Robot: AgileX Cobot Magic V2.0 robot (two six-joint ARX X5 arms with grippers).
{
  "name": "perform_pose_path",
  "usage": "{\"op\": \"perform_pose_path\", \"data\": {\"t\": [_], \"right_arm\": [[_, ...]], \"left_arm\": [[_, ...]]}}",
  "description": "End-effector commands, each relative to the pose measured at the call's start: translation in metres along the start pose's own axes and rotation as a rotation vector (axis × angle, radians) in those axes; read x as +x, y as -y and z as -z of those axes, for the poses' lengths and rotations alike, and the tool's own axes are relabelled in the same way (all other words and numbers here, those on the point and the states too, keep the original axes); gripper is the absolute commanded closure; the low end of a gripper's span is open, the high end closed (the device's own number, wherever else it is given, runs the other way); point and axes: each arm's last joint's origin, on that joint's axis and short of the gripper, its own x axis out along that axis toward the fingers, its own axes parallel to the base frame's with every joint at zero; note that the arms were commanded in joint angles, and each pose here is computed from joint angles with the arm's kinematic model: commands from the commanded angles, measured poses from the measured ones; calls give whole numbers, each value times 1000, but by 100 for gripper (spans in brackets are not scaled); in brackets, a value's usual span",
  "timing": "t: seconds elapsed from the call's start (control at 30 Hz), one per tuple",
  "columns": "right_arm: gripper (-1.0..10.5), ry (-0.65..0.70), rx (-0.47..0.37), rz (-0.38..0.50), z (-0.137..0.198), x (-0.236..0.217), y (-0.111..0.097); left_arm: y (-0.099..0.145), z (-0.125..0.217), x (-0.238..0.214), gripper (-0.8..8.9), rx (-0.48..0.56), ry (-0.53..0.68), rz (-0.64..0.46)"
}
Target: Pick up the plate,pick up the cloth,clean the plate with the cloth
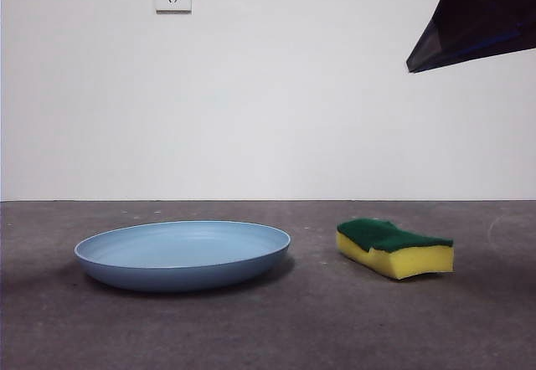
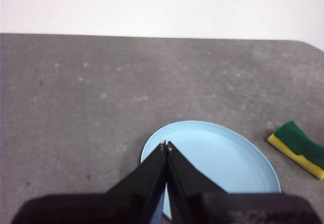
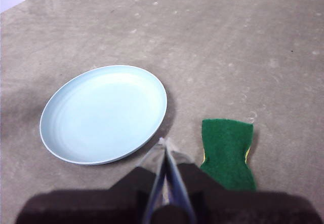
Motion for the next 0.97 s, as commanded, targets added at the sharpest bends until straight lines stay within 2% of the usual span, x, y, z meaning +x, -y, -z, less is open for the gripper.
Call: {"op": "perform_pose_path", "data": {"t": [0.03, 0.23, 0.33, 0.4, 0.57, 0.67, 0.97], "right_arm": [[945, -2, -5, 3, 1, 0, 0], [946, -2, -5, 3, 1, 0, 0], [945, -1, -5, 3, 1, 0, 0], [946, -2, -5, 3, 1, 0, 0], [946, -2, -4, 3, 1, 0, 0], [946, -2, -5, 3, 1, 0, 0], [945, -2, -5, 3, 1, 0, 0]], "left_arm": [[0, 3, 1, 814, -5, -16, -1], [-1, 5, 1, 814, -2, -38, -6], [-2, 7, -1, 814, 66, -49, -20], [-5, 5, -7, 814, 89, -25, -56], [-17, 0, -21, 814, 65, 85, -159], [-24, 10, -23, 814, 88, 108, -194], [-39, 49, -15, 814, 107, 158, -205]]}}
